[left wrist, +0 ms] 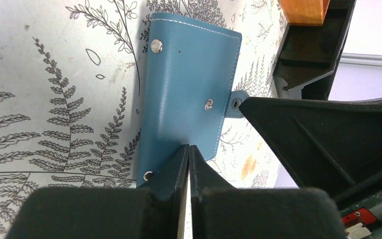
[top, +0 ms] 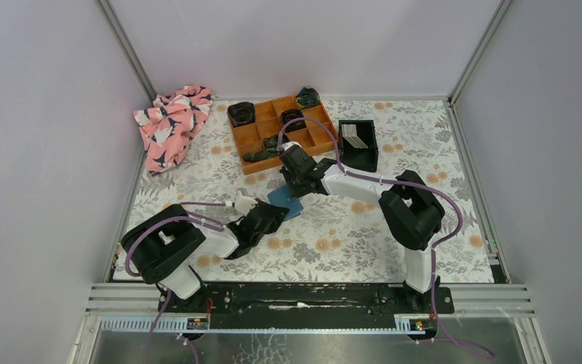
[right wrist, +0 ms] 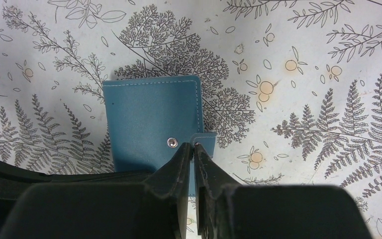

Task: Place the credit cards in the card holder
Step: Close the card holder at the center of the board.

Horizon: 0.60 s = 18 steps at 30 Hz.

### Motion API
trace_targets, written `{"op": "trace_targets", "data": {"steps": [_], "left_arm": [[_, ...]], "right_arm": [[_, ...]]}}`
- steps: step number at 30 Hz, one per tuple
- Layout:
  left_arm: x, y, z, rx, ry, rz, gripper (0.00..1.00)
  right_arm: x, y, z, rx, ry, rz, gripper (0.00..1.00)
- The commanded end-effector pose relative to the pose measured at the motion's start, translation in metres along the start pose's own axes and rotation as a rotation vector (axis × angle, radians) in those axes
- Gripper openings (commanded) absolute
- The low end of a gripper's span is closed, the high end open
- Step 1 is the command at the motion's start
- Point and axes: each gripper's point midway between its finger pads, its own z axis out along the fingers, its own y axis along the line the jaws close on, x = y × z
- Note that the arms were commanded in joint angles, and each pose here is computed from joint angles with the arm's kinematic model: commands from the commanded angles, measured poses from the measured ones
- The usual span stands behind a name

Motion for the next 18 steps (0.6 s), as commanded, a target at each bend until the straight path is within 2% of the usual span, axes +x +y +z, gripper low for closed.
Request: {"op": "trace_targets", "data": {"steps": [1, 18], "left_arm": [[0.001, 0.061, -0.004, -0.171, 0.03, 0.085, 0.07], [-0.002, 0.067, -0.003, -0.169, 0.042, 0.077, 0.06]], "right_arm": [[-0.025, 0.009, -0.016, -0.007, -0.07, -0.009, 0.12], [-0.019, 0.026, -0.009, -0.019, -0.047, -0.041, 0.07]]}}
